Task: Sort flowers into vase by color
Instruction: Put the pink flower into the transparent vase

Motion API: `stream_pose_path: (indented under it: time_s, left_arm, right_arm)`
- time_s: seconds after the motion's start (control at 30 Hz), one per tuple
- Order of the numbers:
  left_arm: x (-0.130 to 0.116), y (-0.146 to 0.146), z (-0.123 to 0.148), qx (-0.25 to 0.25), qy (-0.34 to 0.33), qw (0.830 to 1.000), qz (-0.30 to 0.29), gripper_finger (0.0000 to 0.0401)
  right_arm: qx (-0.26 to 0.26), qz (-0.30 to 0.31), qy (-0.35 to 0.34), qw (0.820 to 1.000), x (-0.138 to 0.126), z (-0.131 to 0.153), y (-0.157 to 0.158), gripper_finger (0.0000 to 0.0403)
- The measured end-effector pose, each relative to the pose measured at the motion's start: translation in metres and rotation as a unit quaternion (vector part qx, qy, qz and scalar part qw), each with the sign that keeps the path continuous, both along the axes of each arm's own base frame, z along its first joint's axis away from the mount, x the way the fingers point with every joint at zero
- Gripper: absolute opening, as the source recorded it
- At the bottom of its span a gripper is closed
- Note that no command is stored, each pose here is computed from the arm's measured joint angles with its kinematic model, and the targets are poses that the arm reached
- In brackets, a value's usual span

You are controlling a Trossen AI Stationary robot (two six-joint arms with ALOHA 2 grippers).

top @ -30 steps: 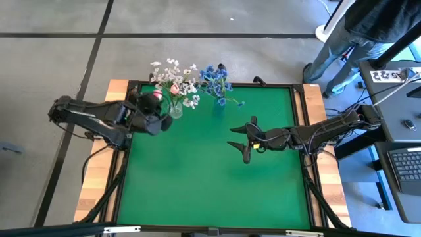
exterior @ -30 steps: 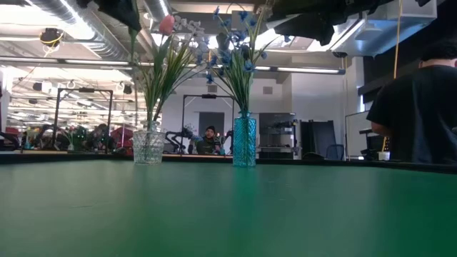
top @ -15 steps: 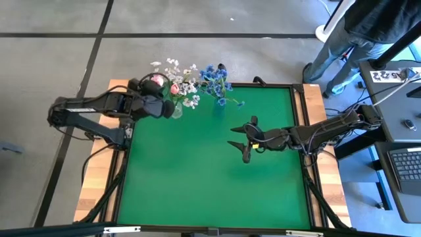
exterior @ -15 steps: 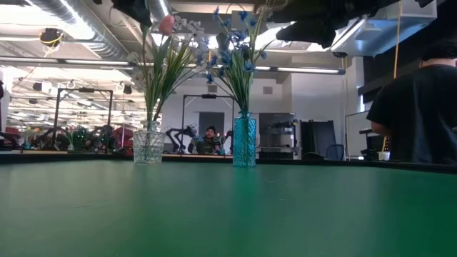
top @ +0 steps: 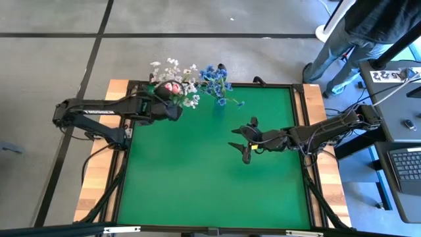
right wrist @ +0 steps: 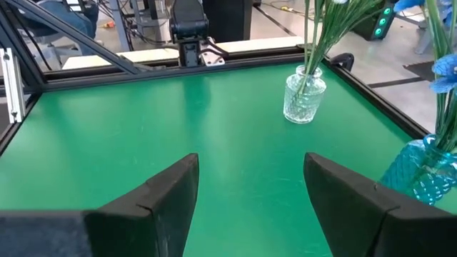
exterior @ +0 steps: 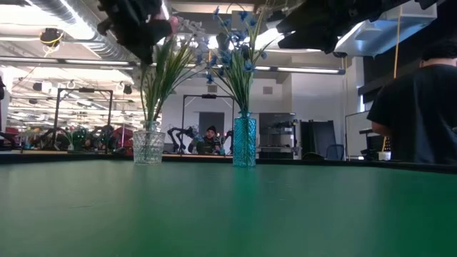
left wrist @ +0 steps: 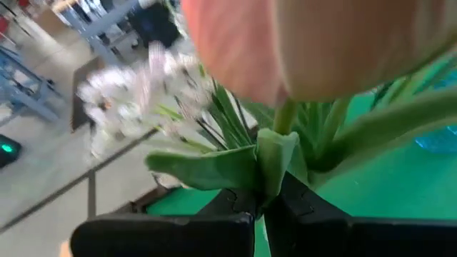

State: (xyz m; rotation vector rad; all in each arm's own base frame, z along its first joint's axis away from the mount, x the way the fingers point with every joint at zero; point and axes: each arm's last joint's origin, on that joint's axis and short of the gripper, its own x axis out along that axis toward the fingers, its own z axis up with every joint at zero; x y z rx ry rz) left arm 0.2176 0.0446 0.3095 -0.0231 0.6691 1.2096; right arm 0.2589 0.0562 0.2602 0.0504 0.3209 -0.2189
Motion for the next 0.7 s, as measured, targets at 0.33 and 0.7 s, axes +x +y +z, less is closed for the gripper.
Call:
stream_pose_path:
  time_s: [0.33, 0.7]
  left_arm:
    - [0.012, -0.003, -0.010, -0.012, -0.049, 0.999, -0.022, 0.0025]
    - [0.017, -0.003, -0.006, -0.003, -0.068, 0.997, -0.035, 0.0008]
  right_arm:
    - [0.003, -0.002, 0.003, 1.000, 0.000, -0.001, 0.000, 0.0253]
    - [0.008, -0.004, 0.003, 1.000, 0.000, -0.001, 0.000, 0.0253]
